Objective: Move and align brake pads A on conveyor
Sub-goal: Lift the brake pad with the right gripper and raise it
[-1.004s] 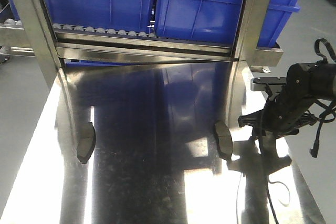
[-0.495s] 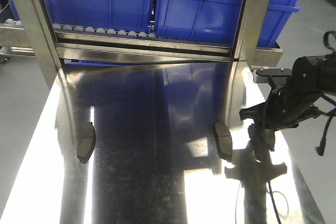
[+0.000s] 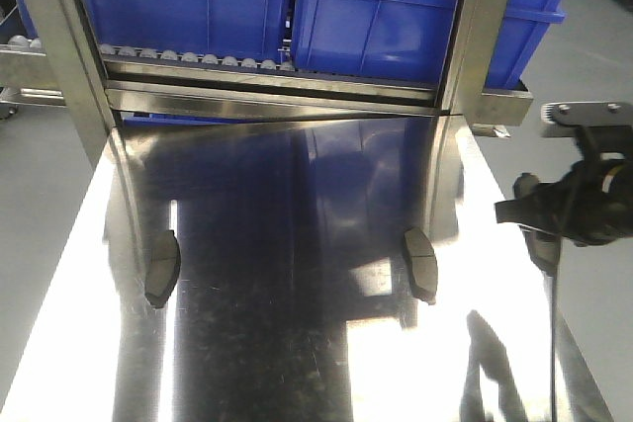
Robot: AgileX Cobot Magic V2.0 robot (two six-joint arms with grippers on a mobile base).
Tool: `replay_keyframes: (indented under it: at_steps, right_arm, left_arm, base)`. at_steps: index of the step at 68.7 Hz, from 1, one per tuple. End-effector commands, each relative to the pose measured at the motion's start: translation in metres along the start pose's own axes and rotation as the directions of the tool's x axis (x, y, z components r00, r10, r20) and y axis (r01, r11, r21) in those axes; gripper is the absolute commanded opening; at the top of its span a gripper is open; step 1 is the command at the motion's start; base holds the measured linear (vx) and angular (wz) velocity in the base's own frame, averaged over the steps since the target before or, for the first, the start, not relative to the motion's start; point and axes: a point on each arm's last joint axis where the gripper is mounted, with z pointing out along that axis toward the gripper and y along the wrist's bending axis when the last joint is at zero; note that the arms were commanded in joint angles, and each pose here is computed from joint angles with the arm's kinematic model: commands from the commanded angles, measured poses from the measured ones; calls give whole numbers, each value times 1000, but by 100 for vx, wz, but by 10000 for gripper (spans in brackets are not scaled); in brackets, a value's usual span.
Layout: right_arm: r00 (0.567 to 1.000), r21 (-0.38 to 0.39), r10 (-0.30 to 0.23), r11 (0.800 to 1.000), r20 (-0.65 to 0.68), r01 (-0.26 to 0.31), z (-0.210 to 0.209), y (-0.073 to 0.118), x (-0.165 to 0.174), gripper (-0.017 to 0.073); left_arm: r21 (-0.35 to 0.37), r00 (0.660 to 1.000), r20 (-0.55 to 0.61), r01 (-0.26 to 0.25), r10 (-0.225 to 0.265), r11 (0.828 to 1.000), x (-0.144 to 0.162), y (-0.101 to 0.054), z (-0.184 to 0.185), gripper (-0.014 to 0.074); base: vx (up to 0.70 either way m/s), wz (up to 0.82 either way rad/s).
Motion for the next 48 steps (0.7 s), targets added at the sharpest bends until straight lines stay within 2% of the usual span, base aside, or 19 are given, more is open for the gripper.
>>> replay_keyframes:
  at_steps: [1, 10, 19, 37, 48]
  right_arm:
    - [975, 2, -32, 999, 219, 33, -38, 0, -6, 36]
    - [934, 9, -58, 998, 353, 58, -74, -1, 15, 36]
    - [887, 10, -55, 998, 459, 56, -99, -2, 40, 36]
    - [794, 11, -50, 998, 605, 54, -127, -4, 91, 36]
    - [758, 12, -48, 999, 650, 53, -134, -5, 110, 36]
  left_arm:
    - [-37, 994, 109, 25, -20, 999, -18, 4, -1, 57]
    - [-37, 994, 109, 25, -20, 999, -18, 4, -1, 57]
    - [-37, 994, 109, 25, -20, 999, -18, 4, -1, 57]
    - [-37, 994, 109, 25, -20, 999, -18, 4, -1, 57]
    - [-37, 994, 109, 25, -20, 999, -18, 4, -1, 57]
  base:
    - [0, 0]
    - [0, 0]
    - [0, 0]
    - [0, 0]
    - [0, 0]
